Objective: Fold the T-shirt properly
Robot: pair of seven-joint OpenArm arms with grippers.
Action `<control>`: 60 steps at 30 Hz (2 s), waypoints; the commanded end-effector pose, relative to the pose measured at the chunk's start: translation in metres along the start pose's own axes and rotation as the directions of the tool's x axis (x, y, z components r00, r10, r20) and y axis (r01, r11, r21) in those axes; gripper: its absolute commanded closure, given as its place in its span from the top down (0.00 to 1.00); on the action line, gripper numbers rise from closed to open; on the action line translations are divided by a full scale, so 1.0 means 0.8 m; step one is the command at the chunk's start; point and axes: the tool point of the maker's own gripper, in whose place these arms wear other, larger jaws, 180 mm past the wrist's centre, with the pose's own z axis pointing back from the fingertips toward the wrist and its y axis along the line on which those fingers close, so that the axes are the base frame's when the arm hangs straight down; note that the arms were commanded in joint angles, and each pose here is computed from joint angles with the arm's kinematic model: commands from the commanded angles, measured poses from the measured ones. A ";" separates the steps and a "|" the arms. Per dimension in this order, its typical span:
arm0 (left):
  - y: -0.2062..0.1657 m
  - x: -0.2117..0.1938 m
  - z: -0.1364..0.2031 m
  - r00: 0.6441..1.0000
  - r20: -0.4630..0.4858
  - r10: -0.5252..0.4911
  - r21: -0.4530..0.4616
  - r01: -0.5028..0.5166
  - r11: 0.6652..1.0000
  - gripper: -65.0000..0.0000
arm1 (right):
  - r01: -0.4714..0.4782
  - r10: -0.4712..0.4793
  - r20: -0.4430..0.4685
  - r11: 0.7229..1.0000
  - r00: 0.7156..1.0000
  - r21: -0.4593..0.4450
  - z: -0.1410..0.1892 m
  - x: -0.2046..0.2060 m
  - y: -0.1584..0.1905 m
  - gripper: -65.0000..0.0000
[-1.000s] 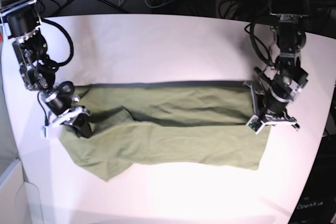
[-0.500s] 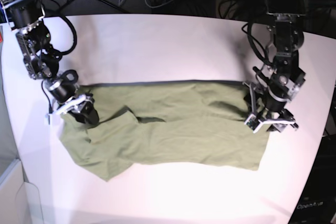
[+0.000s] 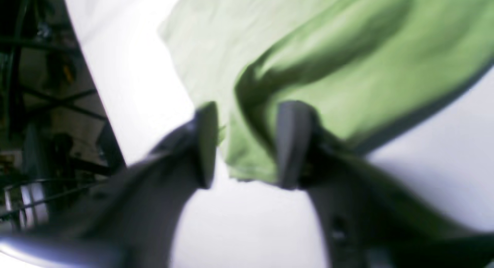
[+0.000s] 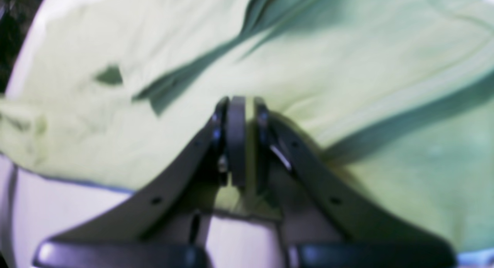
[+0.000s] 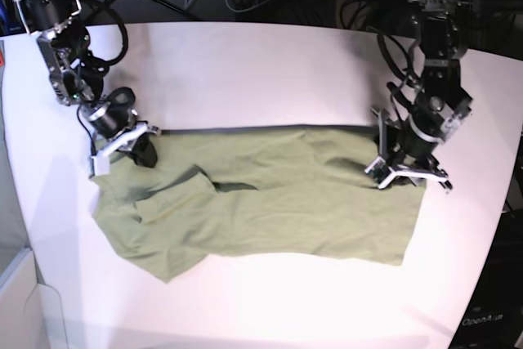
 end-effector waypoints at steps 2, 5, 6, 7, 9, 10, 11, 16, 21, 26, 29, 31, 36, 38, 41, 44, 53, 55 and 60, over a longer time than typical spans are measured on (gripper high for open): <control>0.016 0.001 0.002 1.000 -0.005 -0.028 0.042 0.029 0.999 0.16 | -0.027 0.026 0.052 0.999 0.998 0.019 -0.001 0.028 0.003 0.04; -0.002 -0.017 -0.004 0.998 -0.053 -0.038 0.015 0.039 0.999 0.07 | -0.023 0.022 0.052 0.999 0.998 0.022 -0.002 0.027 0.005 0.04; -0.006 -0.018 -0.006 0.998 -0.060 -0.037 0.010 0.037 0.999 0.05 | -0.023 0.022 0.052 0.999 0.998 0.022 -0.002 0.027 0.005 0.04; -0.009 -0.020 -0.008 0.997 -0.067 -0.037 0.007 0.037 0.999 0.03 | -0.023 0.022 0.052 0.999 0.998 0.022 -0.002 0.027 0.005 0.04; -0.012 -0.025 -0.010 0.996 -0.083 -0.040 0.001 0.040 0.999 0.03 | -0.024 0.022 0.053 0.999 0.998 0.023 -0.002 0.027 0.006 0.04; -0.015 -0.028 -0.013 0.995 -0.090 -0.040 -0.008 0.039 0.999 0.03 | -0.024 0.023 0.055 0.999 0.998 0.024 -0.003 0.028 0.006 0.04; -0.019 -0.031 -0.014 0.995 -0.096 -0.038 -0.017 0.037 0.999 0.03 | -0.025 0.023 0.055 0.999 0.998 0.025 -0.003 0.028 0.007 0.04; -0.028 -0.042 -0.023 0.992 -0.119 -0.029 -0.044 0.024 0.999 0.03 | -0.025 0.024 0.055 0.999 0.998 0.026 -0.003 0.029 0.007 0.04; -0.021 -0.048 -0.046 0.990 -0.140 0.002 -0.062 -0.010 0.998 0.03 | -0.025 0.024 0.053 0.999 0.998 0.026 -0.003 0.028 0.007 0.04; 0.006 -0.030 -0.056 0.993 -0.115 0.008 -0.025 -0.011 1.000 0.03 | -0.026 0.024 0.050 0.999 0.998 0.027 -0.003 0.027 0.008 0.04; 0.040 -0.009 -0.056 0.996 -0.087 -0.004 0.031 0.006 1.000 0.03 | -0.027 0.025 0.050 0.999 0.998 0.026 -0.002 0.028 0.007 0.04; 0.067 0.010 -0.054 0.998 -0.059 -0.011 0.075 0.016 0.997 0.03 | -0.027 0.025 0.050 0.999 0.998 0.026 -0.002 0.028 0.007 0.04; 0.123 0.042 -0.044 1.000 -0.011 -0.007 0.178 0.009 0.984 0.03 | -0.027 0.025 0.050 0.999 0.998 0.026 -0.002 0.028 0.007 0.04; 0.130 0.046 -0.039 0.999 -0.029 -0.035 0.209 0.041 0.977 0.03 | -0.027 0.025 0.050 0.999 0.998 0.026 -0.002 0.028 0.007 0.04; 0.111 0.045 -0.033 0.997 -0.054 -0.055 0.214 0.066 0.975 0.03 | -0.026 0.025 0.049 0.999 0.998 0.025 -0.002 0.027 0.007 0.04; 0.082 0.029 -0.017 0.995 -0.073 -0.070 0.198 0.083 0.977 0.03 | -0.026 0.025 0.049 0.999 0.998 0.025 -0.002 0.027 0.007 0.04; 0.041 -0.014 0.018 0.991 -0.123 -0.060 0.172 0.081 0.982 0.03 | -0.026 0.025 0.049 0.999 0.998 0.027 -0.002 0.027 0.007 0.04; 0.046 -0.023 0.020 0.990 -0.137 -0.037 0.182 0.062 0.981 0.05 | -0.027 0.025 0.049 0.999 0.998 0.029 -0.002 0.027 0.007 0.04; 0.044 -0.038 0.022 0.988 -0.153 0.021 0.191 0.008 0.982 0.29 | -0.027 0.026 0.050 0.999 0.998 0.029 -0.002 0.028 0.008 0.04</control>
